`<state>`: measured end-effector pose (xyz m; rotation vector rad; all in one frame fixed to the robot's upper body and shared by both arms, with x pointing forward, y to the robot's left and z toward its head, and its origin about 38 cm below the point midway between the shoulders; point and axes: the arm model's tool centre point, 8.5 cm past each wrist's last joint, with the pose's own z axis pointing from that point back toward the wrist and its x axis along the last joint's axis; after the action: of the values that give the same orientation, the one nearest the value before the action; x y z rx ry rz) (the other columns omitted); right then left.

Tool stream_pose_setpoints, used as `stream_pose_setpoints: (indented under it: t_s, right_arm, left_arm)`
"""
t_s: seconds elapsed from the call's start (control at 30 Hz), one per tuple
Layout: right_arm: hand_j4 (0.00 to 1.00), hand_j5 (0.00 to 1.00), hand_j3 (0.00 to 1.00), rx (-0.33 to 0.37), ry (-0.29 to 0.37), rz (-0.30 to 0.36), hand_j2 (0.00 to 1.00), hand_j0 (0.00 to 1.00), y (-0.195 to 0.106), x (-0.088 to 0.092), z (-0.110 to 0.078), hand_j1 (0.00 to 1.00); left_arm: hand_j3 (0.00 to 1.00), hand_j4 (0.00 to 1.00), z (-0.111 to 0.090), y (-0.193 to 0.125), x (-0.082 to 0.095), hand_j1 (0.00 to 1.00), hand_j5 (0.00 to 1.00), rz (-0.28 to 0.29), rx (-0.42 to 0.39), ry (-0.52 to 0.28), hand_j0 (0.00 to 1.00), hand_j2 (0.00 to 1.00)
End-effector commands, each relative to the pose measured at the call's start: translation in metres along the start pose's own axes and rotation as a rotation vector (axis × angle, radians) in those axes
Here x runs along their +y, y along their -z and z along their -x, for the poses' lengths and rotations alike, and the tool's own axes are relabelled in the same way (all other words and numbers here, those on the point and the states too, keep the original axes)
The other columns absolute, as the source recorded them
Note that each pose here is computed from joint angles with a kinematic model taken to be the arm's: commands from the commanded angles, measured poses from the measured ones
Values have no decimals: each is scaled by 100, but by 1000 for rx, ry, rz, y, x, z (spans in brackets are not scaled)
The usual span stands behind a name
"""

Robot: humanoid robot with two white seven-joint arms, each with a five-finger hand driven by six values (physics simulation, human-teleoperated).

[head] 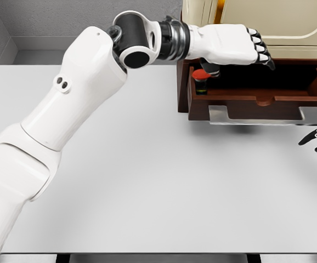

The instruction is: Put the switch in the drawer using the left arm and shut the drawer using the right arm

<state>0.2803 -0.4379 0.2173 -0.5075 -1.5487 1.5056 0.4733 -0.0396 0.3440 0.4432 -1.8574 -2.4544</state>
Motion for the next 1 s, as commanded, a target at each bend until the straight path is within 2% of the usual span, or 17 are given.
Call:
stream_pose_setpoints:
  t_s: [0.0,0.1,0.23,0.27,0.33,0.37,0.43,0.5,0.53,0.57,0.6,0.67,0.77,0.8,0.83,0.9,0.97]
  right_arm:
    - [56,56,56,-2,6,3,56,56,0,0,0,56]
    - [56,56,56,-1,4,3,56,56,0,-1,0,56]
    - [56,56,56,-1,6,1,56,56,0,0,0,56]
    - [56,56,56,-1,5,2,56,56,0,-1,0,56]
    - [56,56,56,-1,6,1,56,56,0,0,0,56]
    - [56,56,56,-1,6,1,56,56,0,0,0,56]
    - [56,56,56,-1,8,1,56,56,0,1,0,56]
    - [56,56,56,0,6,1,56,56,-1,0,0,56]
    - [56,56,56,0,6,1,56,56,-1,0,0,56]
    - [56,56,56,0,6,1,56,56,-1,0,0,56]
    - [56,56,56,-1,7,0,56,56,0,0,0,56]
    - [56,56,56,0,6,1,56,56,-1,0,0,56]
    - [57,57,57,0,6,-2,57,57,-1,0,0,57]
    - [57,57,57,0,6,-5,57,57,-1,0,0,57]
    - [57,57,57,0,6,-5,57,57,-1,0,0,57]
    - [57,57,57,0,6,-7,57,57,-1,0,0,57]
    - [57,57,57,1,5,-7,57,57,-1,0,0,57]
  left_arm:
    - [97,97,-4,0,6,97,97,-22,-14,2,97,97]
    - [98,98,-27,-1,32,98,98,-77,-65,77,98,98]
    - [100,100,-56,-4,60,100,100,-179,-187,68,100,100]
    - [100,100,-49,-13,58,100,100,-189,-192,35,100,100]
    - [100,100,-29,-34,41,100,100,-162,-146,5,100,100]
    - [100,100,-20,-49,31,100,100,-176,-148,-62,100,100]
    - [100,100,9,-120,29,100,100,-346,-223,-354,100,100]
    - [100,100,37,-180,24,100,100,-322,-106,-353,100,100]
    - [100,100,40,-189,10,100,100,-288,-91,-390,100,100]
    - [100,100,36,-195,-16,100,100,-266,-132,-530,100,100]
    - [100,100,31,-207,-31,100,100,-274,-162,-648,100,100]
    - [100,100,10,-220,-41,100,100,-247,-219,-720,100,100]
    - [100,100,-14,-214,-44,100,100,-214,-291,-744,100,100]
    - [100,100,-16,-208,-46,100,100,-175,-252,-796,100,100]
    - [100,100,-18,-205,-59,100,100,-171,-240,-861,100,100]
    - [100,100,-15,-206,-57,100,100,-228,-268,-948,100,100]
    - [100,100,-6,-202,-67,100,100,-159,-160,-1041,100,100]
